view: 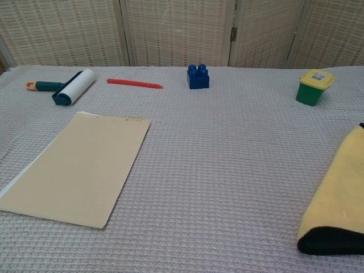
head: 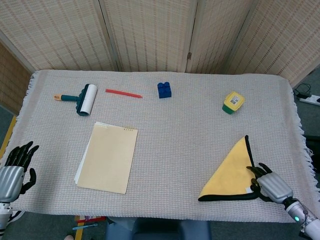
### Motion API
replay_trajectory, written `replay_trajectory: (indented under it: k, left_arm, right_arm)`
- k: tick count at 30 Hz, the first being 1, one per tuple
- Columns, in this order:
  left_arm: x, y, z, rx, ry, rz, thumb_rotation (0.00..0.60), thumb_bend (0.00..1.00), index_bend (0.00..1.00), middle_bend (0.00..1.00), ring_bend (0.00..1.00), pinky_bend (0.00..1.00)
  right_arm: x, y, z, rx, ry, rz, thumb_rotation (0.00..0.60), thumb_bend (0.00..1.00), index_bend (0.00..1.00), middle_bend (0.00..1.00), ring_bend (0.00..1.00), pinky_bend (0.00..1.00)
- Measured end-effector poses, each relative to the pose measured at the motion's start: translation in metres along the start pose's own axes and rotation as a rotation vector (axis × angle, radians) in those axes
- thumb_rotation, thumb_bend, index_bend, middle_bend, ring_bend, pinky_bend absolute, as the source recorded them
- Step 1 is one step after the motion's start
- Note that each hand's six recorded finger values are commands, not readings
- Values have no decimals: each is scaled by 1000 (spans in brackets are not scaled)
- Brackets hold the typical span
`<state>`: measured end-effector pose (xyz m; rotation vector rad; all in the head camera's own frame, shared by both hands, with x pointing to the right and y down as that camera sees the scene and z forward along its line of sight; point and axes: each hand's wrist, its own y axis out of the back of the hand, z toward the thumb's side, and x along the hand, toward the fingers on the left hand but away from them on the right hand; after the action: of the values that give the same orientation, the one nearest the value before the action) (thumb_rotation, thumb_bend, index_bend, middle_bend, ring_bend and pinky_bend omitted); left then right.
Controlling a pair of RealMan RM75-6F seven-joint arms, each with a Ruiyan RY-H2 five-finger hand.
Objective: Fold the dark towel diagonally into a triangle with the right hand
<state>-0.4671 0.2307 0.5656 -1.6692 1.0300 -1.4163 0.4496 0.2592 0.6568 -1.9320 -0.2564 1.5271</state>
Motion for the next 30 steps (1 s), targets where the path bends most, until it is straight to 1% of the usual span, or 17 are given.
replay_trajectory:
  k: [6,14,15,17,18,19,20,22,30]
  left_arm:
    - [1,-4,0,-2,3,-15,600,821,0,16,0,0]
    - [1,-5,1,-2,2,-19,600,821,0,16,0,0]
    - [1,-5,0,-2,3,-17,600,821,0,16,0,0]
    - [2,-4,-1,-3,7,-14,600,821,0,8,0,0]
    - [2,-4,-1,-4,8,-11,600,821,0,3,0,0]
    - [2,-4,-1,-5,9,-8,600,820,0,0,0,0]
    - [3,-4,-1,-7,10,-5,600,820,0,0,0,0]
    - [3,-3,-1,-11,8,-1,600,820,0,0,0,0]
    - [4,-5,-3,-26,17,-10,600,817,0,0,0,0]
  right_arm:
    - [9,-6,-6,-23,-16,-10,600,487,597,113,129,0]
    - [4,-13,-6,-48,-12,-18,600,487,590,102,128,0]
    - [4,-13,-6,-50,-9,-17,600,487,564,95,127,0]
    - [4,-14,-6,-56,-4,-14,600,487,417,64,124,0]
    - [4,-13,-6,-61,-2,-14,600,487,297,45,120,0]
    - [5,-12,-5,-67,2,-16,600,487,197,30,114,0]
    - [6,-12,-6,-69,5,-17,600,487,122,20,106,0]
    - [9,-10,-7,-65,4,-19,600,487,11,2,86,0]
    - [24,-7,-10,-55,-8,-4,600,488,0,0,64,0]
